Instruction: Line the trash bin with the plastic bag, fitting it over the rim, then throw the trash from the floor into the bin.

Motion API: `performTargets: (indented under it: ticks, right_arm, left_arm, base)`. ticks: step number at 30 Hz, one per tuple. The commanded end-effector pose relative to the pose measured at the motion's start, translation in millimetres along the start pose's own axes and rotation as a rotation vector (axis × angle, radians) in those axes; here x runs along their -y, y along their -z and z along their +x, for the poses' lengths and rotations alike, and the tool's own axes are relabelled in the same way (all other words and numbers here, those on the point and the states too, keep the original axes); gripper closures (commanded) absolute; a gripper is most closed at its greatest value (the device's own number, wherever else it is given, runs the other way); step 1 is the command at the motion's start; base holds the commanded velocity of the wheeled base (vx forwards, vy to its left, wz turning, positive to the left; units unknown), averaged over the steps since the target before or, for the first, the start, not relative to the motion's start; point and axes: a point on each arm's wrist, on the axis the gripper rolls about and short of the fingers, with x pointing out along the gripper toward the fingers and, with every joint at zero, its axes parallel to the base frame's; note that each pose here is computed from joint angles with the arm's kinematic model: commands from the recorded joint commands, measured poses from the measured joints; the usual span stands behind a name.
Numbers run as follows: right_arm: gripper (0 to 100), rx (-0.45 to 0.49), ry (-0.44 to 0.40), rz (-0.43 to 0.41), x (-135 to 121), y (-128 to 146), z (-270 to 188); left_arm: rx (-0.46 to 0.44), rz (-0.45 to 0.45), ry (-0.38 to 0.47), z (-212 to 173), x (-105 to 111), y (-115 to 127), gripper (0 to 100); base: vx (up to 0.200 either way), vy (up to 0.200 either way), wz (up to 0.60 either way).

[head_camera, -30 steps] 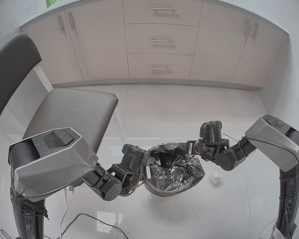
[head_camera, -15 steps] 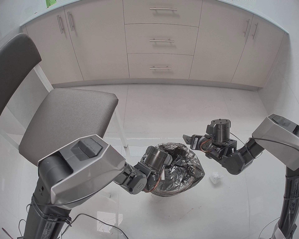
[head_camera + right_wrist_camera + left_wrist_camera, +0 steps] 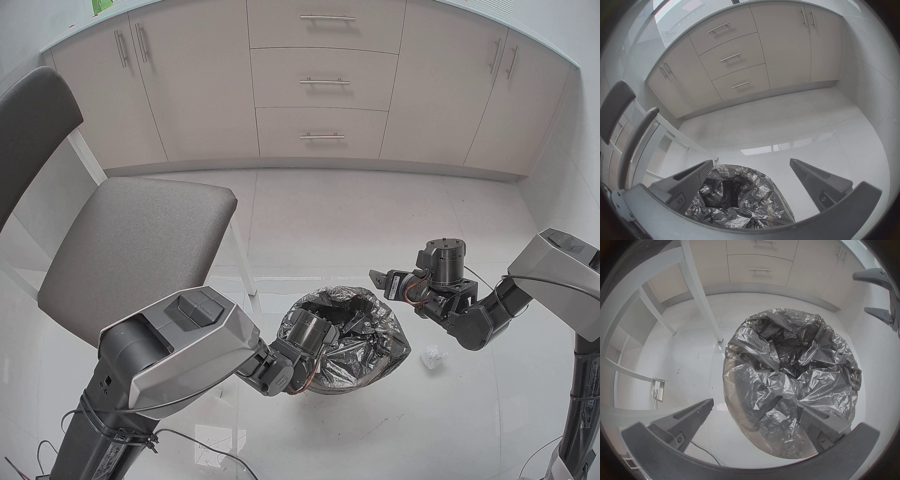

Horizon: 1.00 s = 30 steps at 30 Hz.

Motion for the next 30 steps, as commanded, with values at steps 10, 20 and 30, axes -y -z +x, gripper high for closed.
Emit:
performTargets:
  ticks: [10,20,30]
  right_arm:
    - [0,0.000,0.000,0.000,0.2,0.7,0.3]
    - [0,0.000,0.000,0.000,0.3,1.5,0.8]
    - [0,-0.004,0.001,-0.001,0.7,3.4,2.1]
  left_arm:
    - [-0.061,-0.008,-0.054,4.5,-10.1,-4.4,0]
    - [-0.048,-0.022,-0.049,0.4,-9.2,-10.1,0]
    - [0.044,-0.091,0.009,-25.2,1.2,-44.3,0]
  base:
    - [0.000,0.000,0.00]
    - [0.000,0.000,0.00]
    - [0.000,0.000,0.00]
